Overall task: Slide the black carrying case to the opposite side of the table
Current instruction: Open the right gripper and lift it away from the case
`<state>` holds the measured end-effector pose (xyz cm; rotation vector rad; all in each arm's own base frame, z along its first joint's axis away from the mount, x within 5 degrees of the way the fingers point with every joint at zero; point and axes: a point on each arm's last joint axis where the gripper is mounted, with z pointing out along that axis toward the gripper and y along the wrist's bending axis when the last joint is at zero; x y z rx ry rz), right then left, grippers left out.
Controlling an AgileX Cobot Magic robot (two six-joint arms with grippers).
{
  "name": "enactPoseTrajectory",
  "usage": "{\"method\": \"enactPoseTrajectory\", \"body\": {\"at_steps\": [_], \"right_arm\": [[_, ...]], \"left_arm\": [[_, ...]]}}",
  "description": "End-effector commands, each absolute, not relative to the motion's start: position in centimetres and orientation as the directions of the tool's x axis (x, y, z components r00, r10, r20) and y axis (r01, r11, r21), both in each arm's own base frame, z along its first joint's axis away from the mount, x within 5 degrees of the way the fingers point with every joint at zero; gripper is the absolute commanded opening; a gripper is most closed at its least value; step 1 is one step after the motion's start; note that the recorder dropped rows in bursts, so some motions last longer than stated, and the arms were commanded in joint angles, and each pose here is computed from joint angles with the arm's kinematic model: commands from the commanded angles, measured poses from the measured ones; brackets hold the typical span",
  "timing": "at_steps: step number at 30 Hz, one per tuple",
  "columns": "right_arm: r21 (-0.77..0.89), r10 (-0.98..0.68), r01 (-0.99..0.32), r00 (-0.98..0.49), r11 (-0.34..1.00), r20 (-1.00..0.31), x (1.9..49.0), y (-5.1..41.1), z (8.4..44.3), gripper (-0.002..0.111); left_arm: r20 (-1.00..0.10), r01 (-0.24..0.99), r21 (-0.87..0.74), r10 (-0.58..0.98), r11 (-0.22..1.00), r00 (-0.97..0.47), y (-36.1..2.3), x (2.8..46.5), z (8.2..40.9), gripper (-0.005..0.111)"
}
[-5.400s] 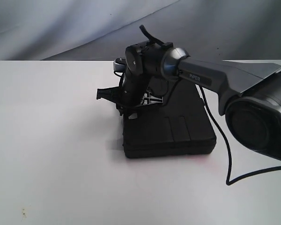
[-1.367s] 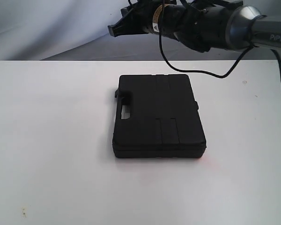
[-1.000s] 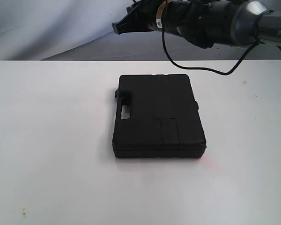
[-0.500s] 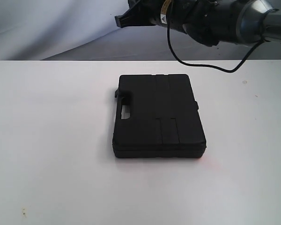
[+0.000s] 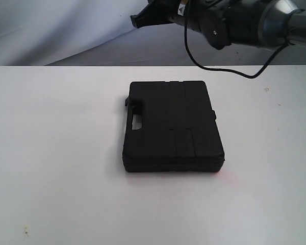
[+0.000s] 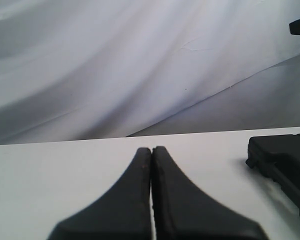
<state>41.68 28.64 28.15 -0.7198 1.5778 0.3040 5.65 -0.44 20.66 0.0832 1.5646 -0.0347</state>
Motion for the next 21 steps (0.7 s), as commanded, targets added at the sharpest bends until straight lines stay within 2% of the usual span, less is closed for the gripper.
{"method": "enactPoseTrajectory", "body": {"at_steps": [1,9,15,21], "right_arm": [[-0.251,-0.306,-0.597,0.009,0.762,-0.952,41.6,28.2,28.3,0.0],[-0.267,-0.354,-0.598,-0.029,0.756,-0.935,41.6,27.9,28.0,0.0],[-0.331,-0.401,-0.534,-0.017,0.778,-0.916,41.0,24.0,33.2,0.0],[-0.301,-0.345,-0.468,-0.01,0.831,-0.938,38.1,18.6,35.3,0.0]], "left_arm": [[-1.0,0.073,0.029,0.029,0.997,0.013,-0.4,5.6,20.6,0.0],[-1.0,0.073,0.029,0.029,0.997,0.013,-0.4,5.6,20.6,0.0],[-1.0,0.073,0.029,0.029,0.997,0.013,-0.4,5.6,20.6,0.0],[-1.0,0.073,0.029,0.029,0.997,0.013,-0.4,5.6,20.6,0.0]]}}
